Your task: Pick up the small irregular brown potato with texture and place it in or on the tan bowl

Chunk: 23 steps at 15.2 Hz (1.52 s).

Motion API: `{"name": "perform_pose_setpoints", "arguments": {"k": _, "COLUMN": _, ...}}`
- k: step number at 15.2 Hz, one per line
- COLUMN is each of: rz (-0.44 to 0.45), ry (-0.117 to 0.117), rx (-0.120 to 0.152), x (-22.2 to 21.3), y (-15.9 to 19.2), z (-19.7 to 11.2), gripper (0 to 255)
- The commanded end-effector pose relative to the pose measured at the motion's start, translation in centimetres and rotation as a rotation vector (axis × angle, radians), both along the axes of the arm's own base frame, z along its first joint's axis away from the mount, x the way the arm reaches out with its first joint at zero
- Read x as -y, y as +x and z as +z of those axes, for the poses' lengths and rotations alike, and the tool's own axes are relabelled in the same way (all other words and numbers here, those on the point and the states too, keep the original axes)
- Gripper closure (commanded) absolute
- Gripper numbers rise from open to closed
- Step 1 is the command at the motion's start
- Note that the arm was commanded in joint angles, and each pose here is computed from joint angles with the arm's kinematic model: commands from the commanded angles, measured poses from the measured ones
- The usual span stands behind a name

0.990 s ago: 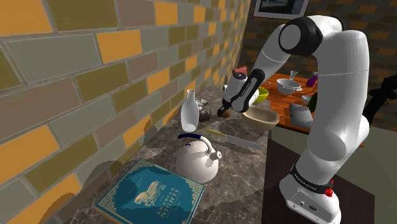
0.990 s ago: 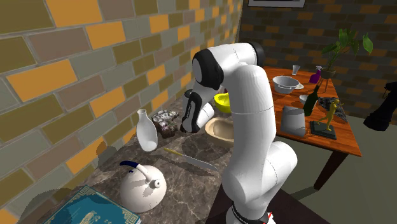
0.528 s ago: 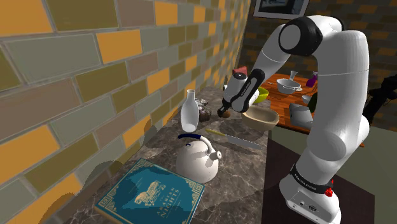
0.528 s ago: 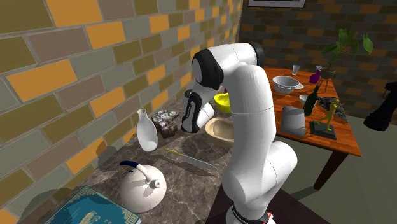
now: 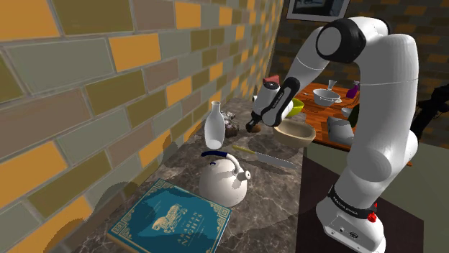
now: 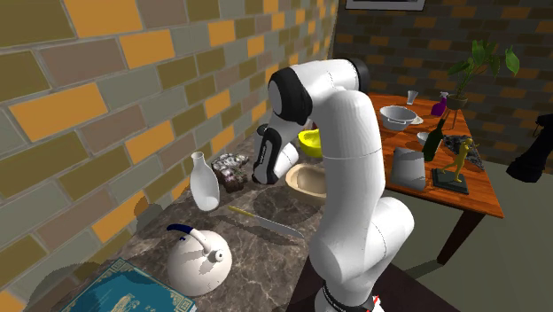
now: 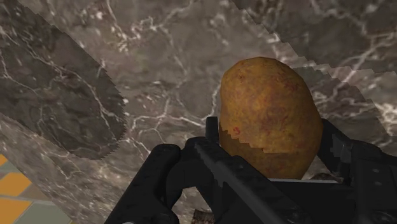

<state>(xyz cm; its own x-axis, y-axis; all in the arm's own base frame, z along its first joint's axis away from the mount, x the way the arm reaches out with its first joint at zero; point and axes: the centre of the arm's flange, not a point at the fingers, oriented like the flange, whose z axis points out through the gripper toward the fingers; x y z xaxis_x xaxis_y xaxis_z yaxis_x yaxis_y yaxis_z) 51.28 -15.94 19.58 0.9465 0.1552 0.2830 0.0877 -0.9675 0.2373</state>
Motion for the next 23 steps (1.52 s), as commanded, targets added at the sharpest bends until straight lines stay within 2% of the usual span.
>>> {"name": "perform_pose_setpoints", "arguments": {"k": 1, "rz": 0.000, "ry": 0.000, "rx": 0.000, "x": 0.0, "y": 0.0, "z": 0.8, "gripper": 255}}
{"name": "perform_pose_setpoints", "arguments": {"k": 23, "rz": 0.000, "ry": 0.000, "rx": 0.000, "x": 0.0, "y": 0.0, "z": 12.4, "gripper": 255}}
